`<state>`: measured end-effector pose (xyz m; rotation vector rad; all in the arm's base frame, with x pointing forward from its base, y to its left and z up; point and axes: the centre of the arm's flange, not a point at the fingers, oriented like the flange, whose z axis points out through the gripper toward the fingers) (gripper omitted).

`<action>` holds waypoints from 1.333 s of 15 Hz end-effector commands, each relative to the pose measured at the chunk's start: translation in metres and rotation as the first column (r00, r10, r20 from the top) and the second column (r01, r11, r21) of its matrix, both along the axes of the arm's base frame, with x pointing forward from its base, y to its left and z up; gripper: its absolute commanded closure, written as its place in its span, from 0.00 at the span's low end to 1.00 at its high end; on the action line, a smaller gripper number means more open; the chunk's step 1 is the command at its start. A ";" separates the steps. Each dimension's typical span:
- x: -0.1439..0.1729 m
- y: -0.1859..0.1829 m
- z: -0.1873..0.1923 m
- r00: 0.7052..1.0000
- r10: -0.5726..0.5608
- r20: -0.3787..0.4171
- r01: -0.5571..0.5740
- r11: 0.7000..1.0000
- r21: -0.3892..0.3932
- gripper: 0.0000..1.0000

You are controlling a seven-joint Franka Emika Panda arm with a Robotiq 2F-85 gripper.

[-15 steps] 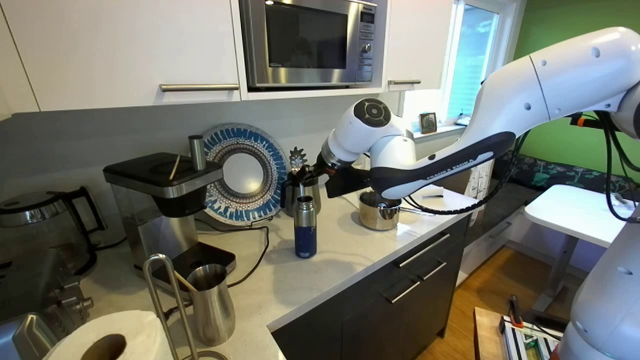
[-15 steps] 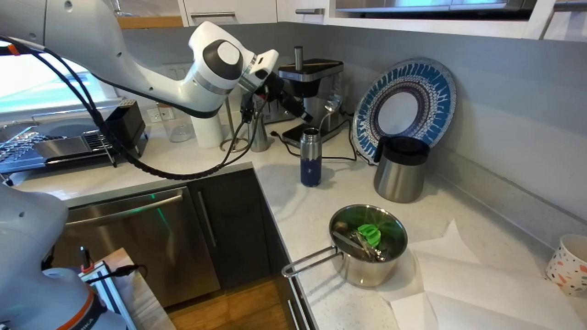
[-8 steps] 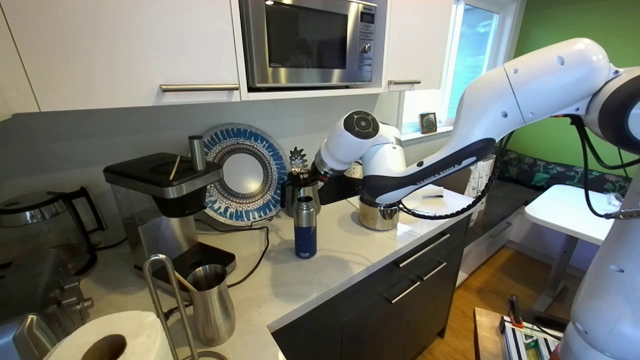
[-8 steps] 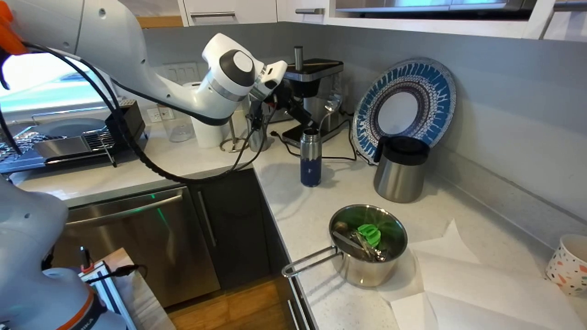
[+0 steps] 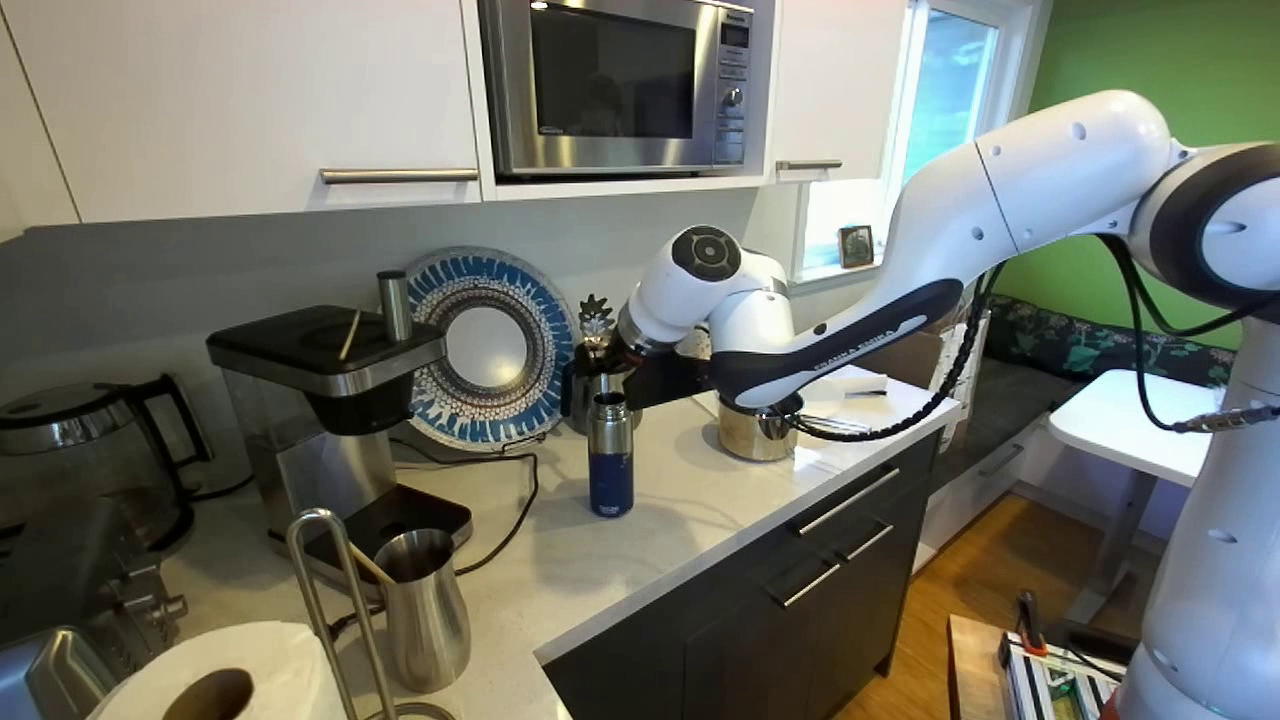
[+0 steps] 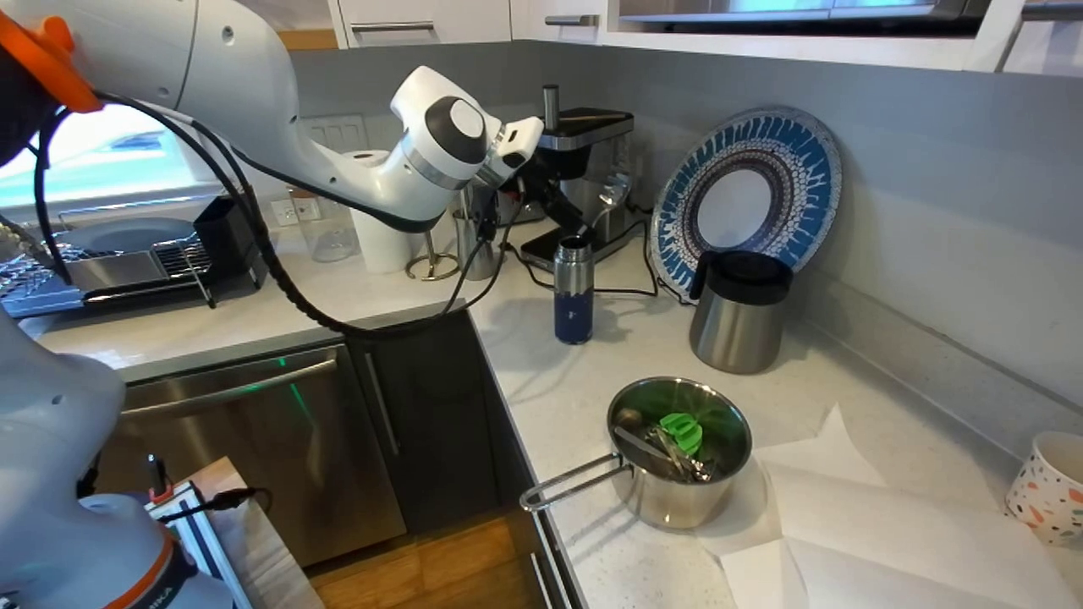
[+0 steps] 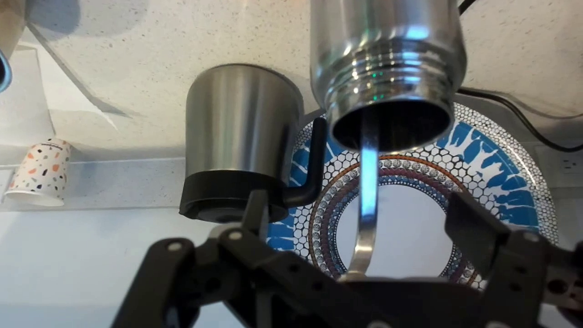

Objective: Put the silver ladle on the counter

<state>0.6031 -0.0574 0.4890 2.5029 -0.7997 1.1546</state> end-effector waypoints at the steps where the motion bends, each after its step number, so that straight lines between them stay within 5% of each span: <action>1: 0.013 0.002 -0.004 1.000 -0.025 0.008 0.025 1.000 -0.004 0.17; 2: 0.014 0.001 -0.005 1.000 -0.026 0.010 0.026 1.000 -0.008 0.34; 5: 0.016 -0.001 -0.006 0.999 -0.030 0.018 0.030 0.999 -0.017 0.58; 11: 0.020 -0.001 -0.012 1.000 -0.022 0.022 0.023 1.000 -0.015 0.39; 13: 0.021 -0.001 -0.012 0.999 -0.022 0.024 0.022 1.000 -0.016 0.50; 17: 0.022 0.001 -0.011 1.000 -0.021 0.024 0.021 1.000 -0.014 0.89; 20: 0.021 0.004 -0.008 1.000 -0.021 0.019 0.022 1.000 -0.018 1.00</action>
